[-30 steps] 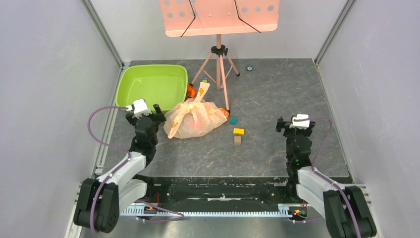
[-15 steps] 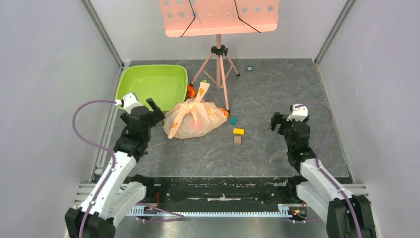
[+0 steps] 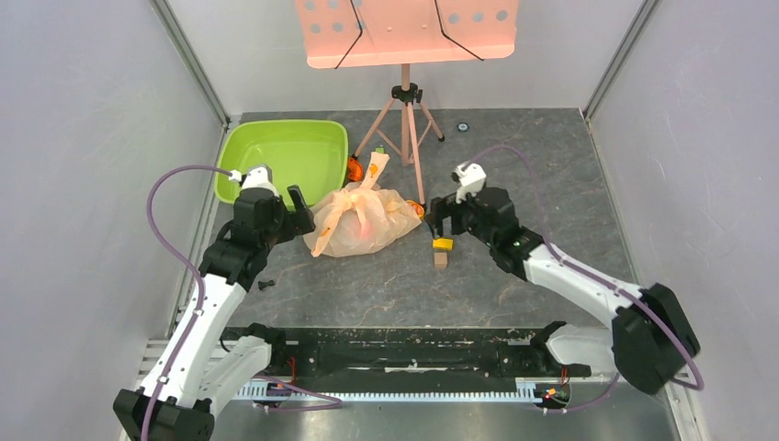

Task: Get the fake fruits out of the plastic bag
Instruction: Move the plastic bag to the center of the board.

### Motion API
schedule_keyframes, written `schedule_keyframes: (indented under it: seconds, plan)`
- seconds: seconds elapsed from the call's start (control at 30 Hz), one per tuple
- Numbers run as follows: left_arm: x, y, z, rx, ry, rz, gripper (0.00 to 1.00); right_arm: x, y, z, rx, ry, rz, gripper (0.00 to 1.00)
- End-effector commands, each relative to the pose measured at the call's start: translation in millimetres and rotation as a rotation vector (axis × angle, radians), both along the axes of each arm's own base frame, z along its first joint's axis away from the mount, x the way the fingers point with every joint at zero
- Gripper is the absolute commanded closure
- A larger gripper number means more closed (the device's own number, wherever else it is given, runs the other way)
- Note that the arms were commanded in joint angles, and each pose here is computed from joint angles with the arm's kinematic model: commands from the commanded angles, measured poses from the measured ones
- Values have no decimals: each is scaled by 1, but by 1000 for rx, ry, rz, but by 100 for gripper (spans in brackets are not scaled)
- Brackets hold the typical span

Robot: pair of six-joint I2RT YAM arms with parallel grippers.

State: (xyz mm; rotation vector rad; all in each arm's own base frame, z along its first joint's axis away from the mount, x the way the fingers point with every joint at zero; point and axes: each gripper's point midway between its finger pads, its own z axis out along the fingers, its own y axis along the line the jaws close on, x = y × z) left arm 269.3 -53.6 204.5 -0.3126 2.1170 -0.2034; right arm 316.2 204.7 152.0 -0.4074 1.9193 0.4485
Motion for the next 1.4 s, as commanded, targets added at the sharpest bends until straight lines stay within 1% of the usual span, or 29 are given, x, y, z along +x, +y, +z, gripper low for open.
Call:
schedule_keyframes:
  seconds: [0.0,0.1,0.23,0.27,0.33,0.4,0.47,0.53,0.6,0.67,0.77,0.9,1.07,1.1,1.13,1.23,1.37]
  plan:
    - [-6,20,-1,111,44,43,0,21,24,19,-67,9,23,2]
    - [-8,36,8,121,33,154,0,30,17,23,-121,35,-31,2]
    - [-15,45,14,96,3,229,0,28,-7,40,-123,-23,-139,2]
    - [-16,44,15,89,1,227,0,26,-8,43,-162,-44,-102,2]
    - [-17,37,16,85,0,173,0,24,-13,43,-236,-63,-70,1]
    - [-17,32,13,91,25,136,0,25,-26,35,-285,-48,-111,1]
    - [-18,28,9,83,48,112,0,23,-28,24,-294,-30,-101,1]
    - [-16,13,8,74,34,2,0,19,-30,9,-320,1,-84,1]
    - [-15,5,10,55,14,-44,0,15,-28,2,-283,-20,-78,1]
    - [-14,3,13,42,-10,-45,0,12,-12,11,-177,-79,-20,2]
    - [-15,3,13,78,4,-77,0,11,14,22,-87,-64,64,2]
    - [-16,4,5,103,55,-89,0,4,61,45,6,-105,216,2]
    - [-18,-2,-2,83,65,-124,0,0,107,65,120,-170,365,1]
    - [-19,-2,-1,82,62,-124,0,2,113,69,137,-189,382,2]
    - [-19,-3,-1,80,60,-127,0,4,120,69,142,-192,393,5]
    - [-20,-6,0,67,51,-143,0,17,141,68,133,-186,427,11]
    - [-21,-6,2,63,36,-144,0,33,166,68,116,-210,467,15]
